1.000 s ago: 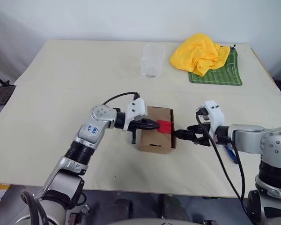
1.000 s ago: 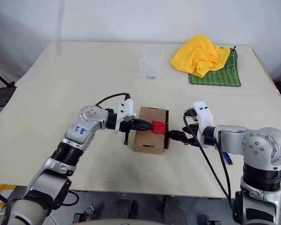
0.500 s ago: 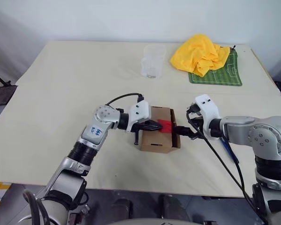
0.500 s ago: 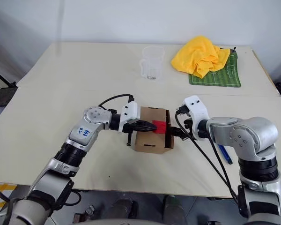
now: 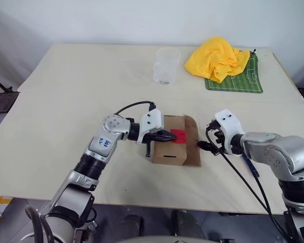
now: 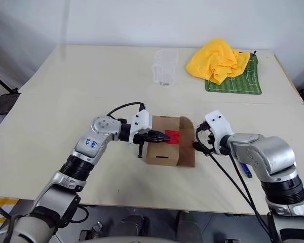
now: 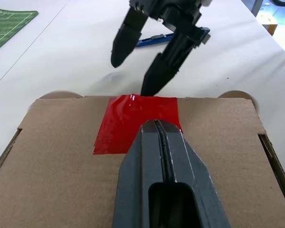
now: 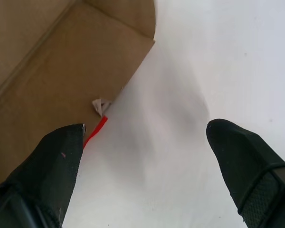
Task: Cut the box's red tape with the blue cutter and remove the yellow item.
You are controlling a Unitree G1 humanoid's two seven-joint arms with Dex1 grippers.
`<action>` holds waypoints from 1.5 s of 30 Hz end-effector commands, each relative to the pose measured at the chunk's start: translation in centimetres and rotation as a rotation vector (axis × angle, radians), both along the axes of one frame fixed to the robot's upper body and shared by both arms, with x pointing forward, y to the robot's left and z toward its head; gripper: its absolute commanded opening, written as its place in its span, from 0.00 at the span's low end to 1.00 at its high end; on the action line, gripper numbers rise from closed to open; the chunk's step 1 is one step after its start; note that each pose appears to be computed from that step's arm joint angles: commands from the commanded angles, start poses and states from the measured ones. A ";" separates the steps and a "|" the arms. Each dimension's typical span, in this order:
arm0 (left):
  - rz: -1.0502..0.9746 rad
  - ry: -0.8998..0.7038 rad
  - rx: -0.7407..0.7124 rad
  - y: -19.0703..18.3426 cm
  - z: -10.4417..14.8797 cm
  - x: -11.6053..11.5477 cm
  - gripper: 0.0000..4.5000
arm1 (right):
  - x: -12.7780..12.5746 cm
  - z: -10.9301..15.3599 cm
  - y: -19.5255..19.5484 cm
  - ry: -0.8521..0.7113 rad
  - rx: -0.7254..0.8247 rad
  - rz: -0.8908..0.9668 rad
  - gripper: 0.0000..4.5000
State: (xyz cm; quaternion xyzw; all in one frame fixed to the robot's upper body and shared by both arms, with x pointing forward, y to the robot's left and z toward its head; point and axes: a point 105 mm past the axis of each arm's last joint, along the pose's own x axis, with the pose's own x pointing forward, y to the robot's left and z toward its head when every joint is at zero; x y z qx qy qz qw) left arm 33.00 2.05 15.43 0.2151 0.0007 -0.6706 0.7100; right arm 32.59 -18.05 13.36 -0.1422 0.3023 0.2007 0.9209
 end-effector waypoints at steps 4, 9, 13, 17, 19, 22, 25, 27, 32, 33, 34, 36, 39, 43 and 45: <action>0.001 0.023 0.049 0.1 -1.0 -0.2 0.00 | 0.2 0.3 1.0 -0.056 0.061 0.020 0.96; 0.000 0.013 0.044 0.2 -0.7 -0.2 0.00 | -0.5 2.3 0.5 -0.063 0.165 0.041 0.96; -0.012 0.001 0.049 0.2 -0.5 -0.3 0.00 | -1.8 3.1 -0.1 0.083 0.383 0.053 0.96; -0.014 -0.004 0.048 0.2 -0.5 -0.2 0.00 | -1.7 2.8 0.0 0.195 0.623 0.041 0.98; -0.015 -0.005 0.047 0.2 -0.4 -0.2 0.00 | -1.1 2.4 -0.2 0.218 0.676 0.001 0.98; -0.016 -0.004 0.047 0.1 -0.5 -0.3 0.00 | -1.1 1.6 0.2 0.274 0.699 0.005 0.98; -0.019 -0.003 0.048 0.1 -0.5 -0.4 0.00 | -1.0 0.9 0.4 0.308 0.694 -0.008 0.98; -0.018 -0.004 0.048 0.1 -0.5 -0.4 0.00 | -0.8 0.3 0.7 0.330 0.700 -0.013 0.98; -0.015 -0.007 0.049 0.2 -0.5 -0.4 0.00 | -1.0 -0.4 1.8 0.373 0.725 0.016 0.98; -0.014 -0.007 0.050 0.2 -0.5 -0.4 0.00 | -1.1 -0.5 2.0 0.381 0.727 0.022 0.98; -0.014 -0.008 0.051 0.2 -0.5 -0.4 0.00 | -1.1 -0.7 2.1 0.389 0.730 0.027 0.95; -0.011 -0.009 0.052 0.3 -0.5 -0.3 0.00 | -1.2 -0.9 2.3 0.400 0.731 0.030 0.85; -0.008 -0.011 0.055 0.4 -0.5 -0.3 0.00 | -1.0 -1.5 2.2 0.410 0.721 0.017 0.62; -0.005 -0.012 0.055 0.5 -0.5 -0.3 0.00 | -1.0 -1.8 2.6 0.427 0.717 0.030 0.57; -0.004 -0.012 0.056 0.5 -0.5 -0.3 0.00 | -1.1 -1.9 3.3 0.444 0.725 0.059 0.57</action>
